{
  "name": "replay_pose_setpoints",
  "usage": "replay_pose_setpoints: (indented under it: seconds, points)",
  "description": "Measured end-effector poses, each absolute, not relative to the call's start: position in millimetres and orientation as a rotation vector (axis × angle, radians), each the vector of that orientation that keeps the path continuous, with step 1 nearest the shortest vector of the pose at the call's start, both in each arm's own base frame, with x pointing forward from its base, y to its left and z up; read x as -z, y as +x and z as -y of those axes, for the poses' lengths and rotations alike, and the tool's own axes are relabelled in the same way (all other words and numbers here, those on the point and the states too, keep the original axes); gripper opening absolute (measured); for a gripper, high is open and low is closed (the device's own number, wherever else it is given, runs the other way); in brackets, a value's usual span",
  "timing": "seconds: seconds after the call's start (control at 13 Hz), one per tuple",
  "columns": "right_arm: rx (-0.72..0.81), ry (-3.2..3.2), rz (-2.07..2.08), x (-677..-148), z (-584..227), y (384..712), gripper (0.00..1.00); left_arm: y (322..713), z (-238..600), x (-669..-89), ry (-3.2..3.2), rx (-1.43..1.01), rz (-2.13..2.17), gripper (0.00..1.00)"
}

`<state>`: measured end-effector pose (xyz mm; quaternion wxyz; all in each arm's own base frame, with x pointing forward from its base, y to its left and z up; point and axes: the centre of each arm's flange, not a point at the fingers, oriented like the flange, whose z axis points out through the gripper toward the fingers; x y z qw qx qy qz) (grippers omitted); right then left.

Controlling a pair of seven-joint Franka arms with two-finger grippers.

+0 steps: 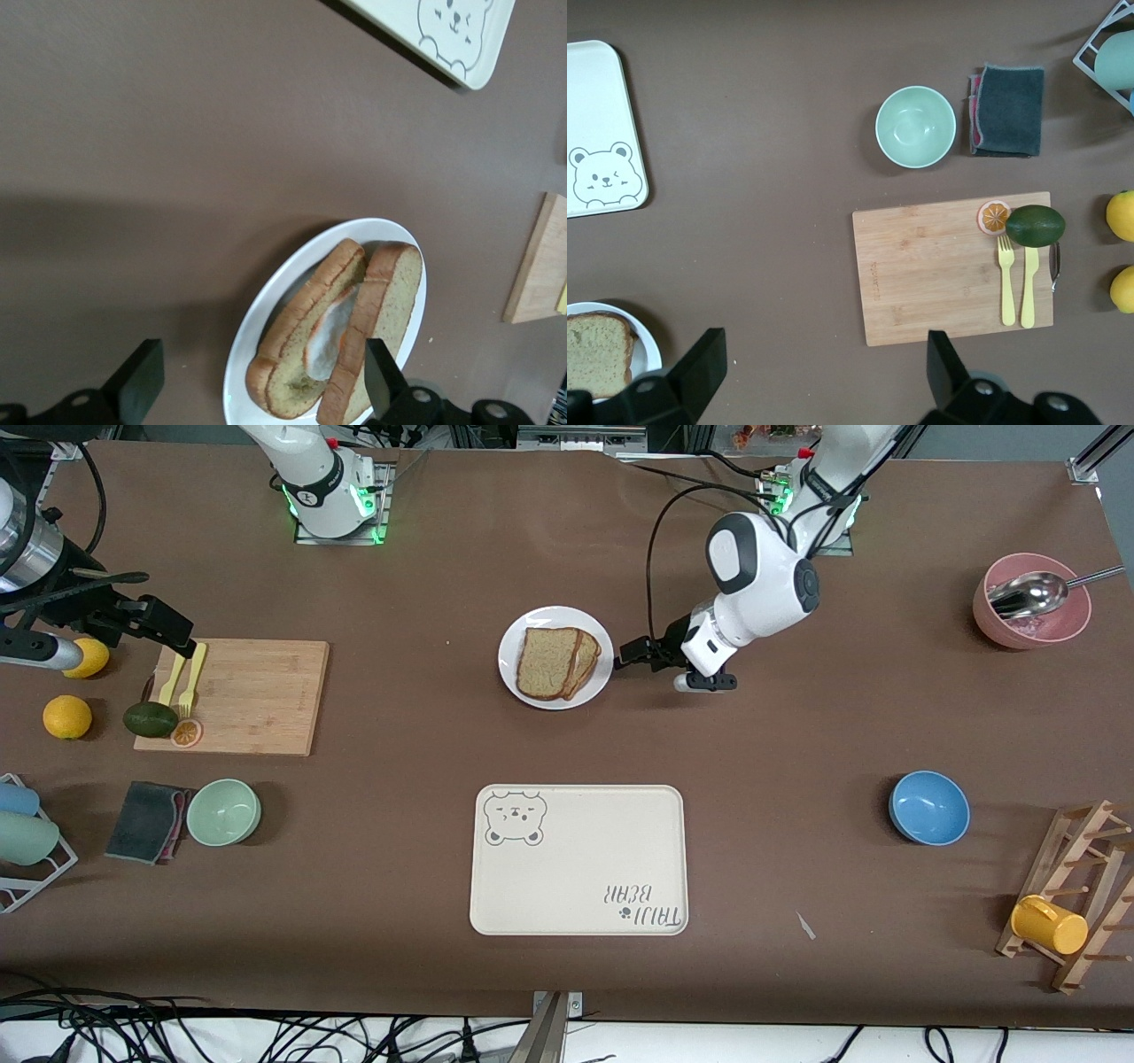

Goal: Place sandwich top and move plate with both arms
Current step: 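Reach the left gripper to the white plate rim and grasp it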

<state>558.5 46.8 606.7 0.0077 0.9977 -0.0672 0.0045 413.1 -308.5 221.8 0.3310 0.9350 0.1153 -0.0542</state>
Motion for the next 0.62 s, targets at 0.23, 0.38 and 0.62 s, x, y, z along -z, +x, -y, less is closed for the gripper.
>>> replay_pose_setpoints:
  seconds: [0.23,0.38,0.62]
  points:
    - [-0.024,3.133,0.202,-606.0,-48.0,560.3,1.00,405.9,314.5,-210.0,2.373,0.096,-0.253,1.00]
    - [-0.023,3.133,0.202,-605.4,-48.1,560.7,1.00,403.2,313.0,-203.5,2.348,0.062,-0.218,1.00]
    - [-0.011,3.135,0.198,-599.7,-48.1,562.8,1.00,407.5,314.7,-188.5,2.338,0.053,-0.165,1.00]
